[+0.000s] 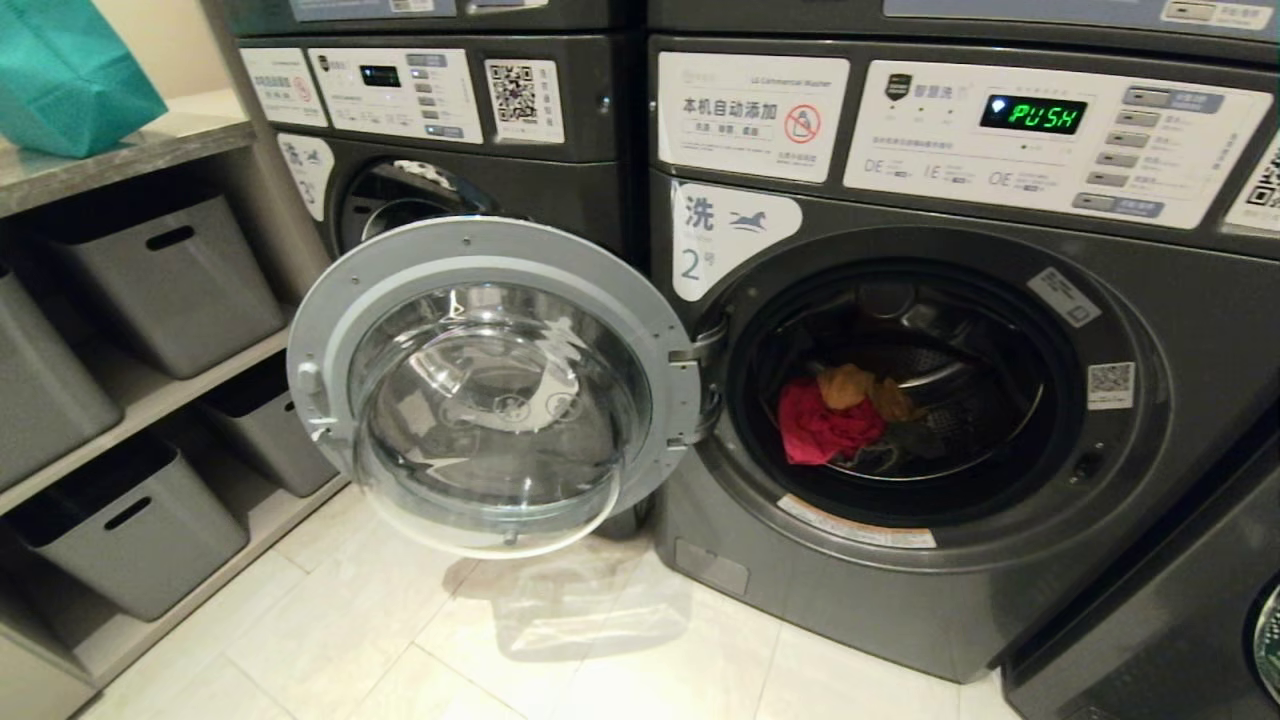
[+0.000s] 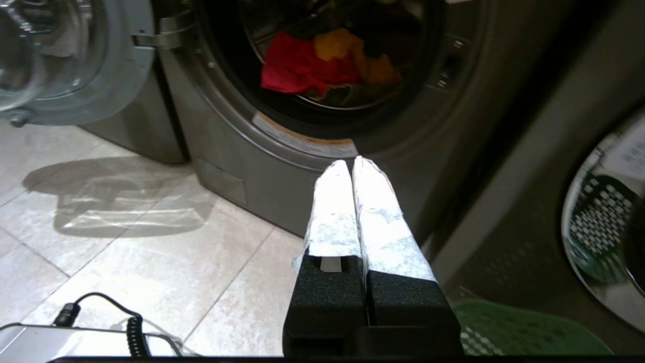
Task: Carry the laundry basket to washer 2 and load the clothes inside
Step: Close the washing machine door with the left hand
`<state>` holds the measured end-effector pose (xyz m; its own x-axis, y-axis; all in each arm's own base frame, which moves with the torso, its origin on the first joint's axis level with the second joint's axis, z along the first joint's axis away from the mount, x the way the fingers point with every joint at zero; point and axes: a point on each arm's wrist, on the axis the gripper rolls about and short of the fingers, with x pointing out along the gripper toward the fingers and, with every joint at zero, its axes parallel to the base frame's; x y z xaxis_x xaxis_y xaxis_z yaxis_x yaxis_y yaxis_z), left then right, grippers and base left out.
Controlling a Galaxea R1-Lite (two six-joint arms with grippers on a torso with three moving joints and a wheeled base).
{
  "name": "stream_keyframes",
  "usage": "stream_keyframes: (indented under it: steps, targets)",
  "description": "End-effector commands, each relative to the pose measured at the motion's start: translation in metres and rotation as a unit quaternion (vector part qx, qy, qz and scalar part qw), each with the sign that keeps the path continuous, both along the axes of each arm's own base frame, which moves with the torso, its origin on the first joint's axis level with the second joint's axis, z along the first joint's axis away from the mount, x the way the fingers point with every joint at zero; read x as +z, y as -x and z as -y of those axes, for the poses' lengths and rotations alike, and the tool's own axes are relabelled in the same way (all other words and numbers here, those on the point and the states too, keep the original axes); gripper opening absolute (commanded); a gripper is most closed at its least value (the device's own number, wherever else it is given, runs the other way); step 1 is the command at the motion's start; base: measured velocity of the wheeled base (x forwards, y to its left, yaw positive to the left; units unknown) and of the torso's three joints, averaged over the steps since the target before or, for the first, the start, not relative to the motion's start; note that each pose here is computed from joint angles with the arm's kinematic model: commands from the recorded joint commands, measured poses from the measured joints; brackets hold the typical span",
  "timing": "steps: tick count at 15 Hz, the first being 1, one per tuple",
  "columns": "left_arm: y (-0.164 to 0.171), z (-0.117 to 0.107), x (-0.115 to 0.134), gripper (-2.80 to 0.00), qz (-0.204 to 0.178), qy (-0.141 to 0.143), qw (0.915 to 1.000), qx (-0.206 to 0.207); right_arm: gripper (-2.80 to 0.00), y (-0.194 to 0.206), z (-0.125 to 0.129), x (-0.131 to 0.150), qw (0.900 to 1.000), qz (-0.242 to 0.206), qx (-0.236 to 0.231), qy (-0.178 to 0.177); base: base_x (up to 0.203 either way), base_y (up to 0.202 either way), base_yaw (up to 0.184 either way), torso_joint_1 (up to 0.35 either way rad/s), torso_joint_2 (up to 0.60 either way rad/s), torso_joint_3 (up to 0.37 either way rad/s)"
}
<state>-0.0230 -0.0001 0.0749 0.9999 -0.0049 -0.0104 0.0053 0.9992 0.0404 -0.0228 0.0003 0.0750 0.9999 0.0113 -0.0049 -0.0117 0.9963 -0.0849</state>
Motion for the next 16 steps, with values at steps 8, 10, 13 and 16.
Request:
stream_keyframes:
  steps: [8,10,13,16]
  targets:
    - [0.0001,0.0001,0.0006,-2.80,0.001,-0.001,1.0000,-0.001,-2.80,-0.0001,0.0000,0.0001,1.000,-0.001,0.001,0.001,-0.001,0.005,-0.141,0.003,0.00,0.003]
    - [-0.0001,0.0001,0.0002,-2.80,0.000,-0.005,1.0000,-0.001,-2.80,-0.0001,0.0000,0.0001,1.000,-0.001,0.001,0.001,0.000,0.000,0.000,0.000,0.00,0.000]
    - [-0.0001,0.0001,0.0002,-2.80,0.000,-0.007,1.0000,-0.001,-2.80,-0.0001,0.0000,0.0001,1.000,-0.001,0.000,0.000,0.000,0.000,0.000,0.000,0.00,0.000]
    - [0.0000,0.0001,0.0001,-2.80,0.000,-0.007,1.0000,-0.001,-2.80,-0.0001,0.0000,0.0001,1.000,-0.001,0.000,-0.004,0.000,0.000,0.000,0.000,0.00,0.000]
